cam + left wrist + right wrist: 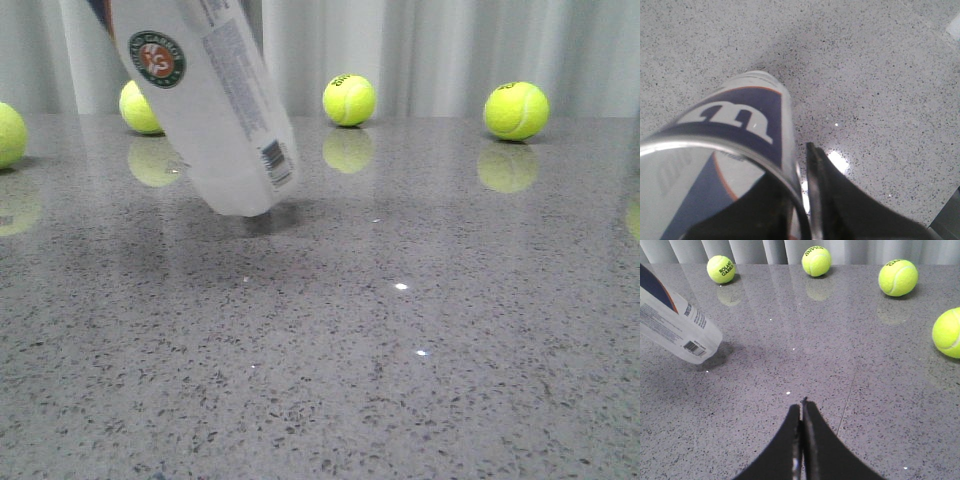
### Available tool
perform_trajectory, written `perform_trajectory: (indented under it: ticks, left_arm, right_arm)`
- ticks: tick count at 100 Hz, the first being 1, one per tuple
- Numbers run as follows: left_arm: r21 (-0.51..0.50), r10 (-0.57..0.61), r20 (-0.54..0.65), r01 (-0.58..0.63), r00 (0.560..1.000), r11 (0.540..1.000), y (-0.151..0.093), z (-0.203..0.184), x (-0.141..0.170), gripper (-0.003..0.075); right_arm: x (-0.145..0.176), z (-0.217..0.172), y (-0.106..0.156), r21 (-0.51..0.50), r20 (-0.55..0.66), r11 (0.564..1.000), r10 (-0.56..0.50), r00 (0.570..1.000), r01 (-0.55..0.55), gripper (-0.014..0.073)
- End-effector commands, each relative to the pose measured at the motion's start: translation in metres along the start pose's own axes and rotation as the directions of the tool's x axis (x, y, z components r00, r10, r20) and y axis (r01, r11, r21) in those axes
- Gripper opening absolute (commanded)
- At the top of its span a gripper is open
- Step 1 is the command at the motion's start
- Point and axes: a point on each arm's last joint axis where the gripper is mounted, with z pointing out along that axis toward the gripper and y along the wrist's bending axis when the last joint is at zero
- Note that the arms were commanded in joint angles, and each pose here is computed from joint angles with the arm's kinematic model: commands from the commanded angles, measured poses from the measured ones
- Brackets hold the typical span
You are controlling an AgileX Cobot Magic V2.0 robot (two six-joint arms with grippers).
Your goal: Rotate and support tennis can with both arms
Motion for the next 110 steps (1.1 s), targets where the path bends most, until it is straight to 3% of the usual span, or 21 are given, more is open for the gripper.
perform_trajectory:
  ticks: [1, 18, 25, 70, 110]
  left_arm:
    - [0.014, -0.001, 0.057, 0.000, 0.998, 1.000, -0.006, -0.020, -0.002, 0.0197]
    - [0.010, -0.001, 0.086, 0.000, 0.996, 1.000, -0.006, -0.020, -0.004, 0.0478]
    - [0.004, -0.001, 0.112, 0.000, 0.994, 1.000, -0.005, -0.020, -0.007, 0.0528]
    - [-0.006, -0.010, 0.314, 0.013, 0.949, 1.000, -0.004, -0.024, -0.025, 0.0525]
    - [-0.011, -0.009, 0.347, 0.014, 0.938, 1.000, -0.003, -0.026, -0.028, 0.0525]
  right_arm:
    - [-0.014, -0.003, 0.002, -0.014, 0.090, 1.000, -0.018, 0.996, 0.019, -0.0057]
    - [-0.014, -0.003, 0.002, -0.014, 0.090, 1.000, -0.018, 0.996, 0.019, -0.0057]
    - [-0.014, -0.003, 0.002, -0.014, 0.090, 1.000, -0.018, 0.996, 0.019, -0.0057]
    - [-0.014, -0.003, 0.002, -0.014, 0.090, 1.000, -0.018, 0.996, 0.019, -0.0057]
    - [-0.014, -0.003, 0.002, -0.014, 0.090, 1.000, -0.018, 0.996, 0.019, -0.0057]
